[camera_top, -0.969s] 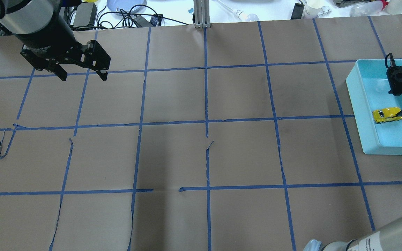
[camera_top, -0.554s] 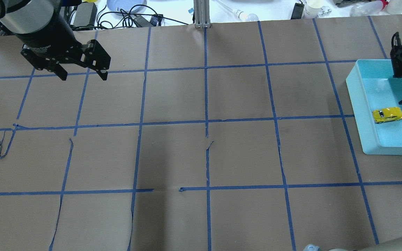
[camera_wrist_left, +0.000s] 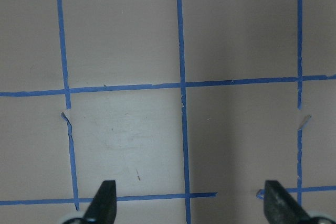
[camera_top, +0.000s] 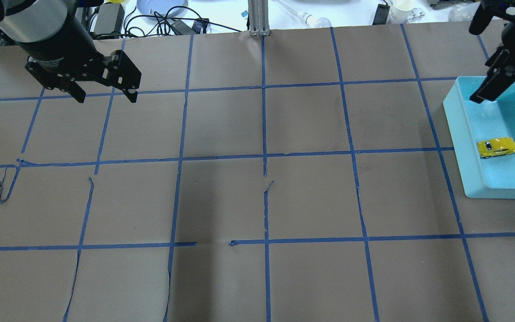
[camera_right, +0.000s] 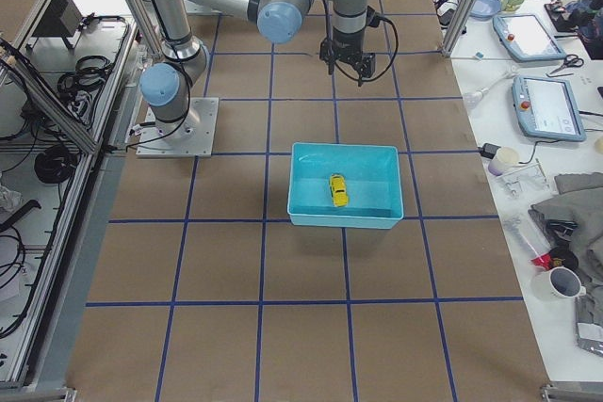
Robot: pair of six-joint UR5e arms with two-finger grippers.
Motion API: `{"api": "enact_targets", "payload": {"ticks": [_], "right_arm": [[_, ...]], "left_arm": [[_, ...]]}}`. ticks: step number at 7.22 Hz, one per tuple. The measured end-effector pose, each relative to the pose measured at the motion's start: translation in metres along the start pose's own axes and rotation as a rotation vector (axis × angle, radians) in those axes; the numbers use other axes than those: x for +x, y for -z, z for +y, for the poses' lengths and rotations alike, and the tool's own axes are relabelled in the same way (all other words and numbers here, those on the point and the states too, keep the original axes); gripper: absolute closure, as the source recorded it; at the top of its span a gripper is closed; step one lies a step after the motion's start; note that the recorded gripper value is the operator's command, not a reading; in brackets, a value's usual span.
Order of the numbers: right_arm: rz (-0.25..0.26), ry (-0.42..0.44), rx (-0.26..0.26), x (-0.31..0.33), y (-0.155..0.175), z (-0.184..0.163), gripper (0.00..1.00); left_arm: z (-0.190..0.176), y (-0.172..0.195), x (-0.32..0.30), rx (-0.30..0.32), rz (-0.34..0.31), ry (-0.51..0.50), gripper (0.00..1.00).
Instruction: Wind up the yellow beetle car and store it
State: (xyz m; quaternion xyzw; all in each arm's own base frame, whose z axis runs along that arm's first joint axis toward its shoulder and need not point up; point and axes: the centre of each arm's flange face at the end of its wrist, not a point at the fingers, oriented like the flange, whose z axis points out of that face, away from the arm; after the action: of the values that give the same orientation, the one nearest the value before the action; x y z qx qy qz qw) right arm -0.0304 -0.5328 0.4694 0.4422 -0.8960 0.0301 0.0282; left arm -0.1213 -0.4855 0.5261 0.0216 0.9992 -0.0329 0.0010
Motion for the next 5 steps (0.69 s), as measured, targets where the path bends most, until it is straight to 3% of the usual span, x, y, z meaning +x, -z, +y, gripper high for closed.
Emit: {"api": "enact_targets", "payload": {"ticks": [3, 5], "right_arm": [[0.006, -0.318, 0.011, -0.081, 0.036, -0.085, 0.00], [-0.005, -0.551, 0.011, -0.122, 0.052, -0.118, 0.00]], "left_arm": [[0.000, 0.000, 0.000, 0.000, 0.000, 0.001, 0.00], [0.000, 0.000, 0.000, -0.001, 0.000, 0.001, 0.00]]}}
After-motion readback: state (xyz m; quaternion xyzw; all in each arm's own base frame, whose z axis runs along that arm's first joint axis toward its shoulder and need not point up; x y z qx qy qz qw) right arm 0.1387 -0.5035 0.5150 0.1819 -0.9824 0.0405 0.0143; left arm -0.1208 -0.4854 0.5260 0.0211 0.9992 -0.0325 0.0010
